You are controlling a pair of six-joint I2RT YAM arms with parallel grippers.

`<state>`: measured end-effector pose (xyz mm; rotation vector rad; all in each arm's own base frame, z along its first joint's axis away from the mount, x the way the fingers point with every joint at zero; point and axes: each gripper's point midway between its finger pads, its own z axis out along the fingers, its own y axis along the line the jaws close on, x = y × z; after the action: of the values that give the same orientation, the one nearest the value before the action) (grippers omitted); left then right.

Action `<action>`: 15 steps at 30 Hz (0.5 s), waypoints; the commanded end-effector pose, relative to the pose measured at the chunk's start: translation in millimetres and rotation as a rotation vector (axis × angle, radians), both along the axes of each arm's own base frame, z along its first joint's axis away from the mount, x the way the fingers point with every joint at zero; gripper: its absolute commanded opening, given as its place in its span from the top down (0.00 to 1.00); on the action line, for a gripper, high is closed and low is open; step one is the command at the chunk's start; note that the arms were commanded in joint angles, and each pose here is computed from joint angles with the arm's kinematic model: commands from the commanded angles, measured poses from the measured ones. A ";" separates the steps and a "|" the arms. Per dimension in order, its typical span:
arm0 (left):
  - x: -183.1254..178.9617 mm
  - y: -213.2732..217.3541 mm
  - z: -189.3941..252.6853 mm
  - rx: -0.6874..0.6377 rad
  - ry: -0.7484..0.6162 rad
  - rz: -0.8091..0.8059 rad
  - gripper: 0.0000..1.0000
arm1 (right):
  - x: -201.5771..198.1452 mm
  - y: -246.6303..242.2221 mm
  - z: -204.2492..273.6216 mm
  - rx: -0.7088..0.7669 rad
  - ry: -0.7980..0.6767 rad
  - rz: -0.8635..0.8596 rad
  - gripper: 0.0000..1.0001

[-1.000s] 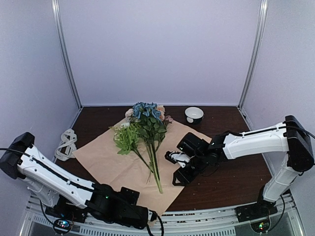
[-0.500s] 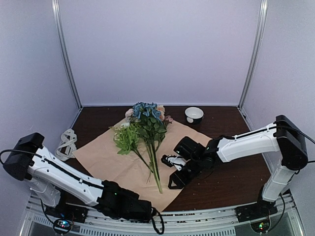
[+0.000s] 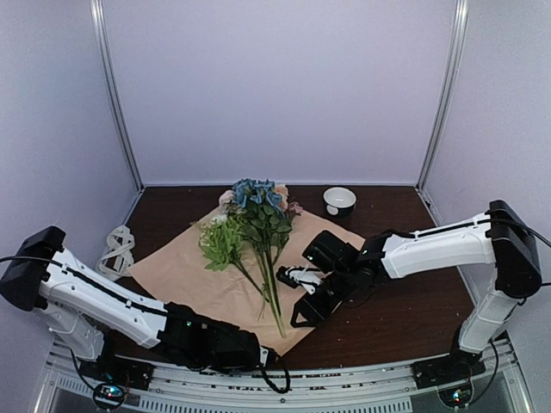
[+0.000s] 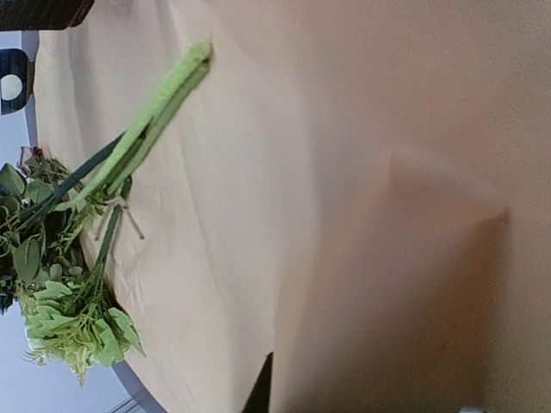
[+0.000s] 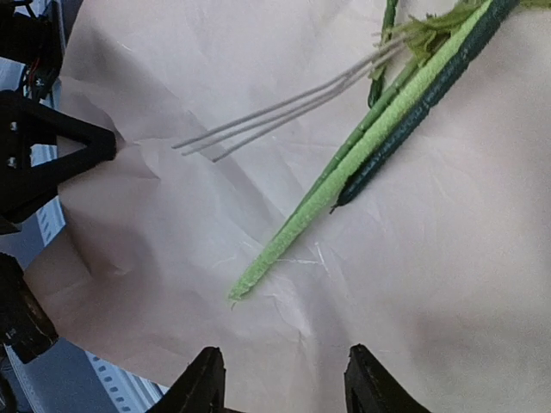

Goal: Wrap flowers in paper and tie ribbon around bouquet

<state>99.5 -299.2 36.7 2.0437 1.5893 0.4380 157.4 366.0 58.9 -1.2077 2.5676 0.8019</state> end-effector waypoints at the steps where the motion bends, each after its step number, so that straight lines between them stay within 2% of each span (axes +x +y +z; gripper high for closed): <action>1: -11.1 -21.5 15.7 -0.165 0.088 -0.044 1.00 | -0.2 1.5 50.3 0.114 -0.116 0.092 0.51; 7: -16.2 -18.9 15.5 -0.161 0.181 -0.032 1.00 | -12.2 -18.7 61.1 0.151 -0.211 0.090 0.52; 10: -18.5 -16.1 18.9 -0.181 0.203 -0.030 1.00 | -31.6 -26.7 74.6 0.254 -0.302 0.154 0.52; 15: -19.4 -16.8 27.8 -0.223 0.234 -0.041 1.00 | -69.5 -27.8 85.5 0.441 -0.646 0.404 0.51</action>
<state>86.6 -310.3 55.3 2.0194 1.6473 0.1182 103.0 325.3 121.6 -1.4140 2.0172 0.8737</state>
